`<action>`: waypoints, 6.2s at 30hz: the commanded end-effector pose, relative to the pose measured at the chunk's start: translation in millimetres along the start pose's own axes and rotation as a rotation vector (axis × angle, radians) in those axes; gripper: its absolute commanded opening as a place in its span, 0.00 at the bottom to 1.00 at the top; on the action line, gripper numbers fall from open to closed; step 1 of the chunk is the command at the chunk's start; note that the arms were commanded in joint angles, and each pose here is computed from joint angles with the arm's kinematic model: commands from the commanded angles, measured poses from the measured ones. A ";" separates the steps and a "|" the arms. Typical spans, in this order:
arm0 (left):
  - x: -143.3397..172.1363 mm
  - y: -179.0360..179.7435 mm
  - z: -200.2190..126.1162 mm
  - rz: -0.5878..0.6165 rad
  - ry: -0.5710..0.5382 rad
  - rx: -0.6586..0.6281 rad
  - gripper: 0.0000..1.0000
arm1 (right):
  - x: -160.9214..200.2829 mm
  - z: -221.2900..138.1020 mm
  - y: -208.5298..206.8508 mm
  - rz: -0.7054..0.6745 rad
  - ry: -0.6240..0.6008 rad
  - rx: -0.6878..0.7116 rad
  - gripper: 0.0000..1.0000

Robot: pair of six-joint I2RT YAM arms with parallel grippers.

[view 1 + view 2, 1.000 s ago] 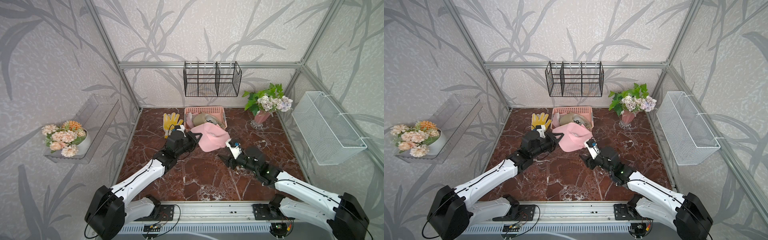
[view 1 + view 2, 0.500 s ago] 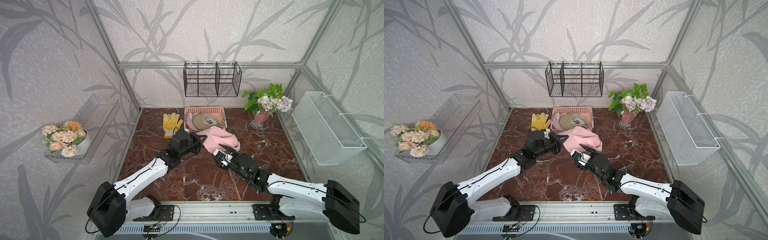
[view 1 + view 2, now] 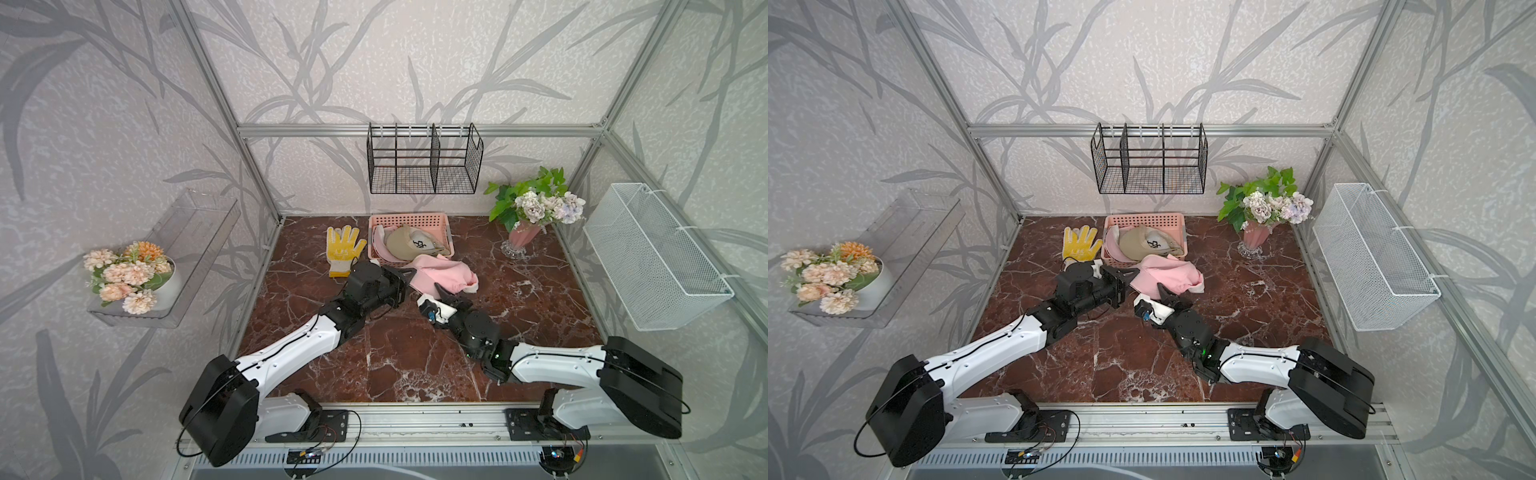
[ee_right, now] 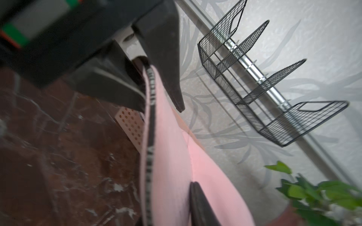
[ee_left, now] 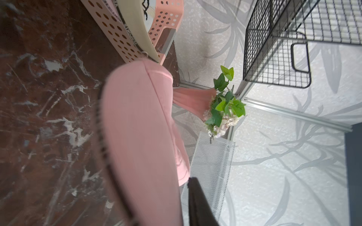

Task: Turn the baseball cap inside out
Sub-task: Turn over the baseball cap.

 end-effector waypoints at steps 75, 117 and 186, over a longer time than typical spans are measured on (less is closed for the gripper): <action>25.3 -129.3 -61.8 2.024 0.314 0.215 0.00 | 30.6 -5.2 -73.8 0.711 0.021 -1.002 0.51; 15.6 -119.1 -43.0 1.773 0.324 0.278 0.00 | 20.5 -0.8 -92.9 0.910 -0.120 -0.677 0.00; -8.8 -104.9 -24.2 0.915 0.047 0.105 0.00 | 1.9 -46.9 -41.5 0.196 -0.113 -0.378 0.59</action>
Point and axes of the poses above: each gripper's point midway between its finger pads, its own z axis out along the fingers, its own y axis along the line the jaws close on, x = y × z, the point moved 9 cm from there along -z, back along the fingers, and after that the axes turned 9 degrees about -z, right-handed, at the moved point
